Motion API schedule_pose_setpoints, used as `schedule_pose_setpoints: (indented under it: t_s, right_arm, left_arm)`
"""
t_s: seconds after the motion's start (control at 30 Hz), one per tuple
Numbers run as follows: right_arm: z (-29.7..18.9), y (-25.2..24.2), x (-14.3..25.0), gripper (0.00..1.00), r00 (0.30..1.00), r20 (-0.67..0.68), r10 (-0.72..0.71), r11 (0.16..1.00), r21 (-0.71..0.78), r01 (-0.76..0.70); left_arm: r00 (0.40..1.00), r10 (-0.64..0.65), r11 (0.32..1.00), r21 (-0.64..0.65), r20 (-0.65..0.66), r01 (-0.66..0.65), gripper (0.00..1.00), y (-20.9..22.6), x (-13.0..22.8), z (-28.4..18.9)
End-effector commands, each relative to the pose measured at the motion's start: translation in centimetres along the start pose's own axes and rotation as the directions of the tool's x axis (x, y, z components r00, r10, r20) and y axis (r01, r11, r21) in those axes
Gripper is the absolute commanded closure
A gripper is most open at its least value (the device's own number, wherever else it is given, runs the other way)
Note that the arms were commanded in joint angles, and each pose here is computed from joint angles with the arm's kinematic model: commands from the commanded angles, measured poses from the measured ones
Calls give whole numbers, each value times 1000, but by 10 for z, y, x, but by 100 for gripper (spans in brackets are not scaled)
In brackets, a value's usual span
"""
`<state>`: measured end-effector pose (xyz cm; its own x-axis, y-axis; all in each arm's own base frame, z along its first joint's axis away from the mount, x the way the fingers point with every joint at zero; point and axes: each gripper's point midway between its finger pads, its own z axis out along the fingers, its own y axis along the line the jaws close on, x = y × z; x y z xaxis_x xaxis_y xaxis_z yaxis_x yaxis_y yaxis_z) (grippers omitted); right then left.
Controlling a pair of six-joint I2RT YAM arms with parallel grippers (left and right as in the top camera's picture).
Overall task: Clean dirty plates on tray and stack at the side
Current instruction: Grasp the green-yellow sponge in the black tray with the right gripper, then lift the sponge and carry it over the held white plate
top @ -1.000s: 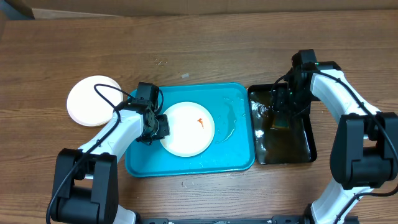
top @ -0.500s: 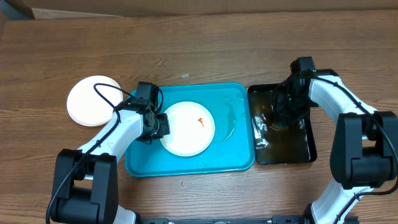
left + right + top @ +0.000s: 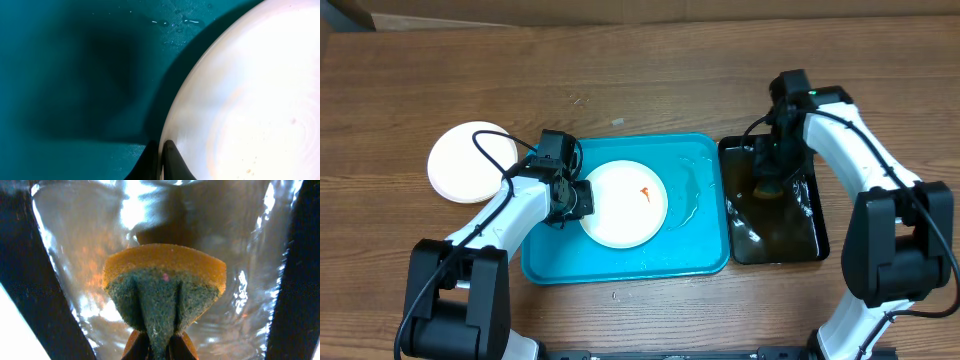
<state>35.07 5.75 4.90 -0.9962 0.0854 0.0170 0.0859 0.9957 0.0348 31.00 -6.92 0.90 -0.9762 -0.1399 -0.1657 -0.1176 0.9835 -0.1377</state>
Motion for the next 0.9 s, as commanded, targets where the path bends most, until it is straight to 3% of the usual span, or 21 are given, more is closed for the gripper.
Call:
schedule_pose_setpoints:
  t_s: [0.0,0.1,0.23,0.87]
  right_arm:
    - [-6,20,12,96,1000,-29,-9,995,-104,6]
    - [-9,33,20,96,998,-69,-7,982,-187,-6]
    - [-6,35,30,96,991,-119,64,982,-171,-84]
    - [24,53,60,96,990,-131,-43,998,-58,36]
  left_arm:
    - [1000,17,1000,-11,-6,-17,96,3,1,3]
    - [1000,17,1000,-14,-6,-17,96,4,1,3]
    - [1000,17,1000,-13,-6,-17,96,4,1,3]
    - [1000,17,1000,-13,-6,-17,93,4,1,3]
